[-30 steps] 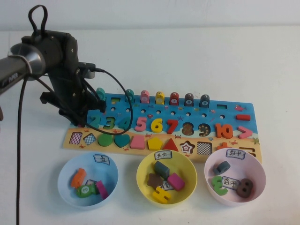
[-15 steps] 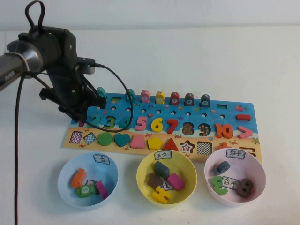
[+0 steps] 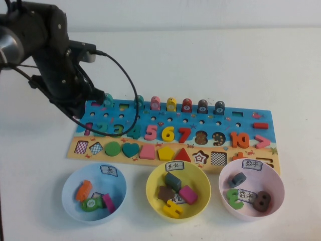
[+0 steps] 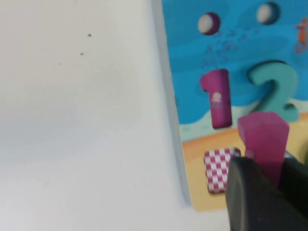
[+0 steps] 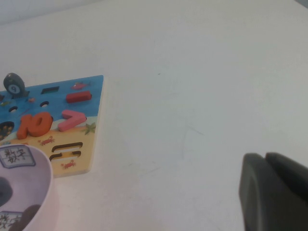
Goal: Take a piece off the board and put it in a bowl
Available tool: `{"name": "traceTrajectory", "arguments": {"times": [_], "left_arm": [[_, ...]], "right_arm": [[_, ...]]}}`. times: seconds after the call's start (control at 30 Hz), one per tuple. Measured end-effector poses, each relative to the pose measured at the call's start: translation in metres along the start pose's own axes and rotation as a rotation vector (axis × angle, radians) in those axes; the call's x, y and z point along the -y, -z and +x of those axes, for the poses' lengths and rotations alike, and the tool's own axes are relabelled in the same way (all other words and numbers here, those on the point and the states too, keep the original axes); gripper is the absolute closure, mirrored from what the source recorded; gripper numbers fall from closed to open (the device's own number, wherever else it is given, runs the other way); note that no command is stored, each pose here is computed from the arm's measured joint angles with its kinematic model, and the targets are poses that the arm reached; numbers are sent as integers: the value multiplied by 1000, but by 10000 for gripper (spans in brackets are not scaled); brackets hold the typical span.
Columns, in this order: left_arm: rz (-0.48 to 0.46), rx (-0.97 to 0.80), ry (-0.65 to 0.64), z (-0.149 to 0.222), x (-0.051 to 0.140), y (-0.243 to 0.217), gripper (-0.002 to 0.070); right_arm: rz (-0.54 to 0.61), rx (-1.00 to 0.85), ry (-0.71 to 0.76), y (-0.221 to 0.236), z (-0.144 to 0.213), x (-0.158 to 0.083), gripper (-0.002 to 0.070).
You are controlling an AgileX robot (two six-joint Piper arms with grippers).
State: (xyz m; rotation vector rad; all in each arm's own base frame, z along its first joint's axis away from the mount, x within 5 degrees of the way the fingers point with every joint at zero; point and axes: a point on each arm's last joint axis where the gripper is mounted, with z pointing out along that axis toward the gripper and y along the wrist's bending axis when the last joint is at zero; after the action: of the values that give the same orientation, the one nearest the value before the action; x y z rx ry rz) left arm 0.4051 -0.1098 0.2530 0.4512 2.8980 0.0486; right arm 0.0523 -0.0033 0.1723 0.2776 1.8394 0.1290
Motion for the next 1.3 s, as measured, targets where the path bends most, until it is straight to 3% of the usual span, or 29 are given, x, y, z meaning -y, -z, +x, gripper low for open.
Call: {"name": "traceTrajectory", "arguments": {"times": [0.2, 0.33, 0.5, 0.73, 0.87, 1.13, 1.3], "left_arm": [[18, 118, -65, 15, -1, 65, 608], [108, 200, -124, 27, 16, 100, 608], [183, 233, -292, 38, 67, 118, 608], [314, 294, -616, 58, 161, 128, 608], [364, 303, -755, 67, 201, 119, 608], [395, 180, -865, 65, 247, 57, 608], [507, 176, -912, 63, 266, 29, 608]], "right_arm": [[0, 0, 0, 0, 0, 0, 694], [0, 0, 0, 0, 0, 0, 694], [0, 0, 0, 0, 0, 0, 694], [0, 0, 0, 0, 0, 0, 694], [0, 0, 0, 0, 0, 0, 694], [0, 0, 0, 0, 0, 0, 694], [0, 0, 0, 0, 0, 0, 694]]}}
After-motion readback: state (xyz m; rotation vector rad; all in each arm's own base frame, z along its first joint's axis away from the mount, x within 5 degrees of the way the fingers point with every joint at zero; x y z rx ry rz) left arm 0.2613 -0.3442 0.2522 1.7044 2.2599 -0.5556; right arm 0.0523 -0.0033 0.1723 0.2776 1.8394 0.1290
